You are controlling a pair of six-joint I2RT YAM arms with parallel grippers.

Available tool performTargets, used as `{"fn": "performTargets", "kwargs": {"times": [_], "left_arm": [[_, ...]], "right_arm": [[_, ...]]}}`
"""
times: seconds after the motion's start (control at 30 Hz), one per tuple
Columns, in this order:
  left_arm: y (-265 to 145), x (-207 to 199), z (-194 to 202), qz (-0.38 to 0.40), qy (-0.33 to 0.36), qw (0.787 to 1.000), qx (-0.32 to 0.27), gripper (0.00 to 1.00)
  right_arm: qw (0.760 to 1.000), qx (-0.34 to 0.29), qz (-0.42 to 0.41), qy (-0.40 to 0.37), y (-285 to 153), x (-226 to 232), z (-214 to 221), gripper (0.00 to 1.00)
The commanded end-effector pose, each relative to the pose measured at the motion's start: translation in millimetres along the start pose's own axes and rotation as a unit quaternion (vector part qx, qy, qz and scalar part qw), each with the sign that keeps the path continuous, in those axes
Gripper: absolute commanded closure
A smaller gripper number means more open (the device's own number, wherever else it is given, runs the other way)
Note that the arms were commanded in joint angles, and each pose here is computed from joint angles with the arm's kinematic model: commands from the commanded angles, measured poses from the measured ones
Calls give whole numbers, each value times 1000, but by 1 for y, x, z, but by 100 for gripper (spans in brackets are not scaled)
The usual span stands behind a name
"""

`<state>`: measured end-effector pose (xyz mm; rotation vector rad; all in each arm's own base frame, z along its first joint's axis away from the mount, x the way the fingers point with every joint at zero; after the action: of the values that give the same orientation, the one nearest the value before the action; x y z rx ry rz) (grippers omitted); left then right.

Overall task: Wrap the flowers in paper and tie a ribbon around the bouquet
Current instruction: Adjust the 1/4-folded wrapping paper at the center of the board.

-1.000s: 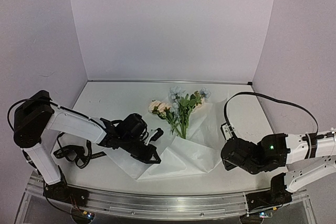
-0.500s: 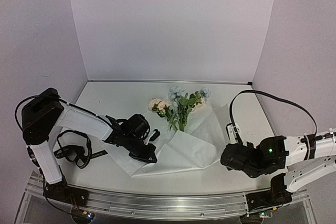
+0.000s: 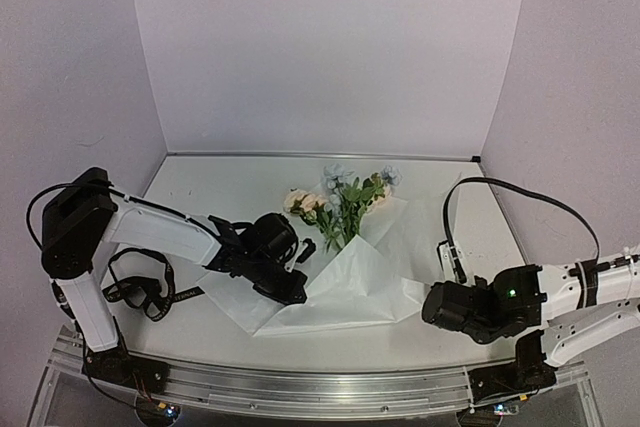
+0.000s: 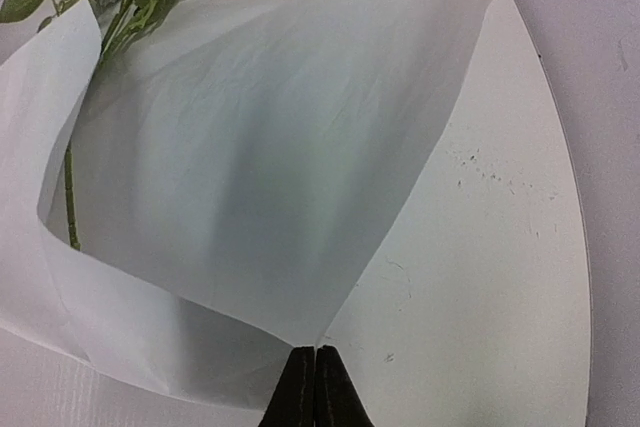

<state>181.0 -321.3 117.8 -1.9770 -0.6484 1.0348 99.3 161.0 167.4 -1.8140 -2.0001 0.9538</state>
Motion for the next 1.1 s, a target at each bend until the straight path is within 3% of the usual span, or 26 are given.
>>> {"fn": "performTargets", "kwargs": {"times": [0.0, 0.17, 0.23, 0.33, 0.47, 0.63, 1.07], "left_arm": [[7, 3, -5, -15, -8, 1000, -2, 100], [12, 9, -4, -27, -22, 999, 6, 100], [12, 9, -3, -25, -23, 999, 7, 100], [12, 9, -2, -19, -20, 1000, 7, 100], [13, 9, -2, -18, -16, 1000, 11, 100], [15, 8, -3, -15, -14, 1000, 13, 100], [15, 6, -6, -13, -11, 1000, 14, 100]], "right_arm": [[999, -23, -24, -32, -8, 14, -17, 100], [998, -37, -29, -31, -12, 17, -19, 100], [999, -44, -22, -5, -8, 10, -10, 94], [997, -53, -47, 25, 3, 7, 10, 66], [995, -47, -93, 7, 8, 11, 21, 31], [990, -31, -141, -2, 8, 18, 25, 5], [988, -13, -98, 122, 16, -1, 45, 2]]}}
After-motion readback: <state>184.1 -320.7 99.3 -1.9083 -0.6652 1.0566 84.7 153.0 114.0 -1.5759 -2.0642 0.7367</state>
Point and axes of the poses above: each gripper's point midway between its finger pads, its own y axis out along the fingers, its own x axis along the line the jaws close on, z = x × y, the point moved 10 cm from there along -y, back along the fingers, and after that the axes turned 1 degree about -y, right-handed, at the moved point
